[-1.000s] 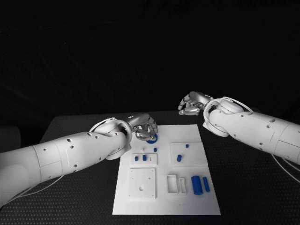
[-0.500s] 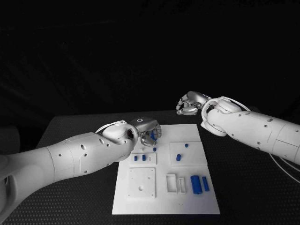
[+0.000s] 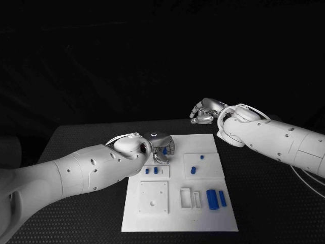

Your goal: Assemble the parts on the task board

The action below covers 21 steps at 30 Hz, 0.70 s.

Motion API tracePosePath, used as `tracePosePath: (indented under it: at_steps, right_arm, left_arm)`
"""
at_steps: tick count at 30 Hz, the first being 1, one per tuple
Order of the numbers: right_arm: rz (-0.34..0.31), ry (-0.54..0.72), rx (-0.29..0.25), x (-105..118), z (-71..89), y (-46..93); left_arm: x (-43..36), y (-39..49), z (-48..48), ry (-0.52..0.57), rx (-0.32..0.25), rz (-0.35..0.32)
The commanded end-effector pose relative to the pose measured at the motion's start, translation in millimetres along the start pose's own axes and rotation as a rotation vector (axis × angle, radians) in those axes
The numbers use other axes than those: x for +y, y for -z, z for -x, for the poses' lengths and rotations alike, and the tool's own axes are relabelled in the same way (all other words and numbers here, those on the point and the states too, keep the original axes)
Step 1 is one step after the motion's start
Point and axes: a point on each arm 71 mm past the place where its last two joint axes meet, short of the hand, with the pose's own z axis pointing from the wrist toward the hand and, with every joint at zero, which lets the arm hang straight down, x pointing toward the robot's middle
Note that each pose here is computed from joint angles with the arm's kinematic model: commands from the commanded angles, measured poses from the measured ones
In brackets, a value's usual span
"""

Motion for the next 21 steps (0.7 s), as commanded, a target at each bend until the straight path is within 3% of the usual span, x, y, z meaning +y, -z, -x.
tracePosePath:
  at_steps: [1, 21]
  right_arm:
    - [0.014, -0.005, 0.0, 1.6, -0.3, -0.2]
    - [0.022, -0.01, 0.003, 4.1, -1.1, -0.2]
  left_arm:
    - [-2.5, -2.0, -5.9, -0.033, 0.051, -0.011]
    - [6.5, -5.2, -13.3, -0.042, 0.035, 0.026]
